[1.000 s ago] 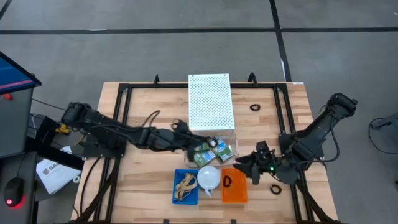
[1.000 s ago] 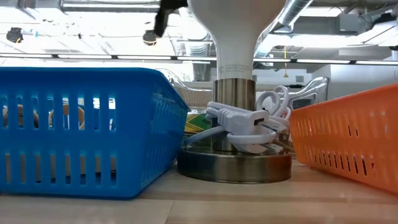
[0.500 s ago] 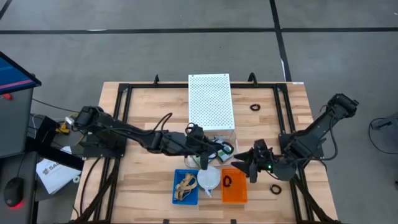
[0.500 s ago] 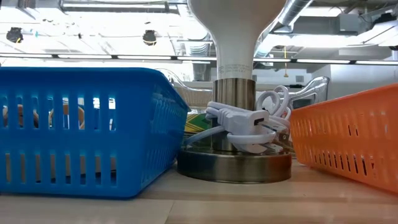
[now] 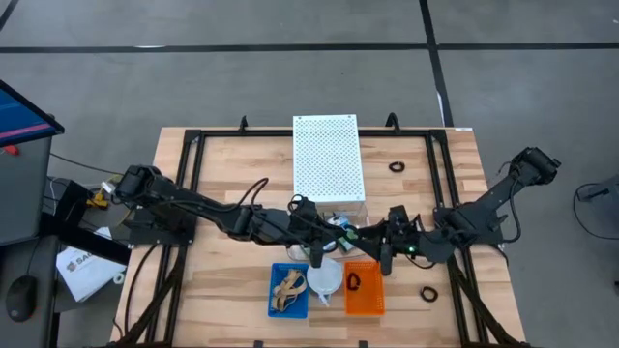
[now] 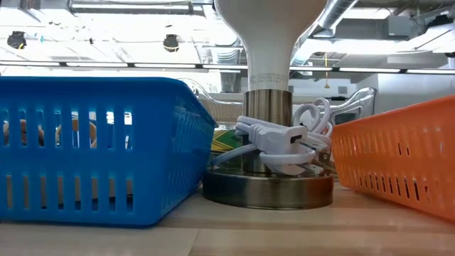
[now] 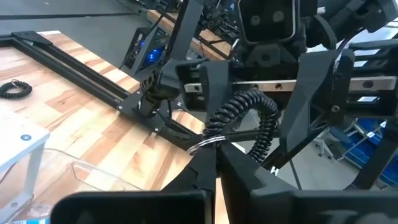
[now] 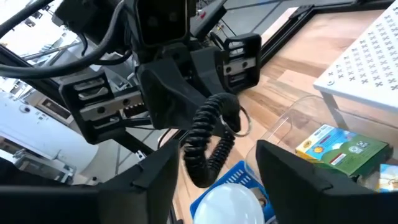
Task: Pick & Place Office Desk Supplies
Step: Put the black spring keychain into the orange bin
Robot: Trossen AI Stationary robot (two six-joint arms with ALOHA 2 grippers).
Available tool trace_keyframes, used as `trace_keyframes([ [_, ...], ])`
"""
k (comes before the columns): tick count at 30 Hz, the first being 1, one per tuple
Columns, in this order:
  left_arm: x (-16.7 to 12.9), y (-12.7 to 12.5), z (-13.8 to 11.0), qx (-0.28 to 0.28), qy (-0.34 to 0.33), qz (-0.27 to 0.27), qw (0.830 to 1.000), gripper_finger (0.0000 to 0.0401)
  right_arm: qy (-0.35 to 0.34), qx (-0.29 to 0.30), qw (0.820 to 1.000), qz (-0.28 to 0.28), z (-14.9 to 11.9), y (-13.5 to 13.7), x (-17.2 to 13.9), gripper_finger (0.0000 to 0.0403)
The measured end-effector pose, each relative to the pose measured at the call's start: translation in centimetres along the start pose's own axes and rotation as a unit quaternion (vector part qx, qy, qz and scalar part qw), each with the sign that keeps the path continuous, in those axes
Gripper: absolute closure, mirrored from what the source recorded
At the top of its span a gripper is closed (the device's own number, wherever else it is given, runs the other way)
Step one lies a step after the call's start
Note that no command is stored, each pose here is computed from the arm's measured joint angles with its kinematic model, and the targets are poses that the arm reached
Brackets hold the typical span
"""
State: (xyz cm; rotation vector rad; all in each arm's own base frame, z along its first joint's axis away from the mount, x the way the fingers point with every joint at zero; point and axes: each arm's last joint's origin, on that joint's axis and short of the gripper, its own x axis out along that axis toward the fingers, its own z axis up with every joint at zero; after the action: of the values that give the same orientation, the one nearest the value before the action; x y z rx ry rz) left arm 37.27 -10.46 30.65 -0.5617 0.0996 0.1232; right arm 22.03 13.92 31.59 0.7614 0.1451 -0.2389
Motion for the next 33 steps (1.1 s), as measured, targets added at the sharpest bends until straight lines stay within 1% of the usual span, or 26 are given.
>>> trace_keyframes([
  [3,0.0,0.0,0.0,0.001,0.000,0.003,1.000,0.0401,0.000,0.003,1.000,0.000,0.0,0.0,0.0,0.0244],
  [7,0.0,0.1,-0.1,0.003,0.006,0.006,1.000,0.0401,0.005,0.001,1.000,0.005,-0.3,0.2,-0.3,0.0350],
  [8,0.0,0.1,-0.1,0.004,0.006,0.006,1.000,0.0400,0.007,-0.001,1.000,0.006,-0.3,0.2,-0.3,0.0373],
  [9,0.0,0.1,-0.1,0.004,0.007,0.005,1.000,0.0398,0.007,-0.003,1.000,0.006,-0.4,0.2,-0.4,0.0384],
  [13,0.0,0.0,-0.2,0.009,0.018,-0.010,1.000,0.0384,-0.004,-0.002,1.000,0.000,-0.4,0.3,-0.6,0.0389],
  [17,-0.5,-0.3,0.0,0.049,0.035,-0.034,0.998,0.0365,-0.009,0.002,1.000,-0.004,-0.5,0.3,-0.6,0.0396],
  [22,-2.5,-0.5,1.1,0.087,0.062,-0.021,0.994,0.0343,-0.008,0.000,1.000,-0.015,-0.8,0.2,-0.9,0.0397],
  [25,-3.9,-0.4,2.1,0.103,0.055,-0.023,0.993,0.0332,-0.001,0.005,0.999,-0.032,-1.1,-0.3,-0.9,0.0397],
  [29,-6.6,-0.4,4.1,0.115,0.045,-0.025,0.992,0.0321,0.037,0.026,0.999,-0.030,-1.9,-0.4,-1.5,0.0397],
  [33,-9.7,0.1,5.6,0.127,0.057,-0.018,0.990,0.0314,0.103,0.049,0.993,-0.011,-3.5,0.1,-3.2,0.0398],
])
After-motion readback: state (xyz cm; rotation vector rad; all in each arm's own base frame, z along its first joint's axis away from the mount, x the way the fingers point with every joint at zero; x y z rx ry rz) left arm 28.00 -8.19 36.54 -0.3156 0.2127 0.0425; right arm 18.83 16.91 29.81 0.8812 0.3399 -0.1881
